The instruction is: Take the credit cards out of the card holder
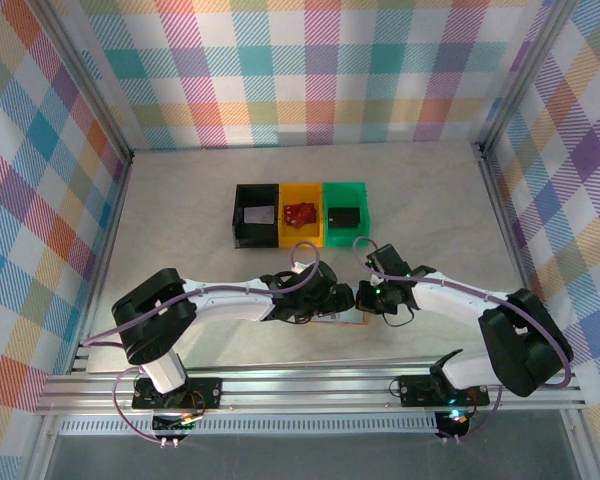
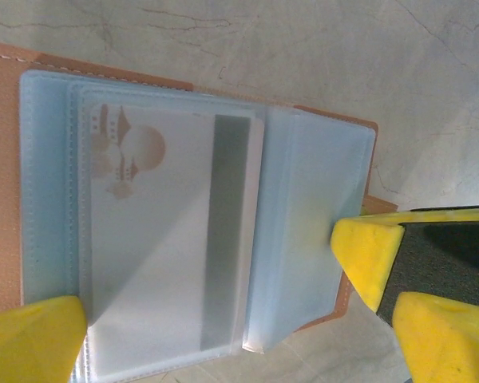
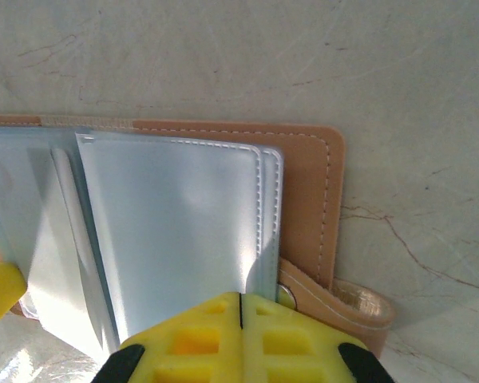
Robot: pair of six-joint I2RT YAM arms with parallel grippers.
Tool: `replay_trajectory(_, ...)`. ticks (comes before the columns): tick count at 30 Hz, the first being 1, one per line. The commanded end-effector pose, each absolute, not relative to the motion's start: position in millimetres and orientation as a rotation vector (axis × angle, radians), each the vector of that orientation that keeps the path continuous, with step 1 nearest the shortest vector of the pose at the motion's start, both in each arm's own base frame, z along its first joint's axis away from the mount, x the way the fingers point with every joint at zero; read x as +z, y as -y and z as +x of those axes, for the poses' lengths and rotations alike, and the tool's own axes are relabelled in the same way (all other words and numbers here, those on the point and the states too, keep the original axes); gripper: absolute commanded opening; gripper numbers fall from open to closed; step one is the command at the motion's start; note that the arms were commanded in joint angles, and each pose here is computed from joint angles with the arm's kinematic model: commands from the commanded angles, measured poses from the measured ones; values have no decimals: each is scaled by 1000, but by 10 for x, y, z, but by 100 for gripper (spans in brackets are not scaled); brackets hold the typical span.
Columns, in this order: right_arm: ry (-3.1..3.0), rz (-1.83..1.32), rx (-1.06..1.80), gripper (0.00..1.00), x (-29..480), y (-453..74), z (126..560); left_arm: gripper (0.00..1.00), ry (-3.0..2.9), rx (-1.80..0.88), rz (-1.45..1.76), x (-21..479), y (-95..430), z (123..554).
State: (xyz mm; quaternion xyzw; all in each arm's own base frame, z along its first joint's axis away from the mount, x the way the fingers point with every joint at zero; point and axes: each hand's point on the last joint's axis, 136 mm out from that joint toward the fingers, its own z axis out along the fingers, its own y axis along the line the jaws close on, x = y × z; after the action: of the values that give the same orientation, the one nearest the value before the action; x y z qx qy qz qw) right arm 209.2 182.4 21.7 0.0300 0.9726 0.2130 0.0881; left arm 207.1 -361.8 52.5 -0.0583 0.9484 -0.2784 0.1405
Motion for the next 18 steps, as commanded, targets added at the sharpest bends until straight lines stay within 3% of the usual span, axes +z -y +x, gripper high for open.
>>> replay_trajectory(1, -2936, 84, 605, 0, 146, -1771, 2002, 99, -2738, -852, -116, 564, 3762, 2035)
replay_trajectory(18, -2933, 73, 592, 0, 175, -1763, 2012, 97, -2716, -739, -72, 604, 3596, 2050)
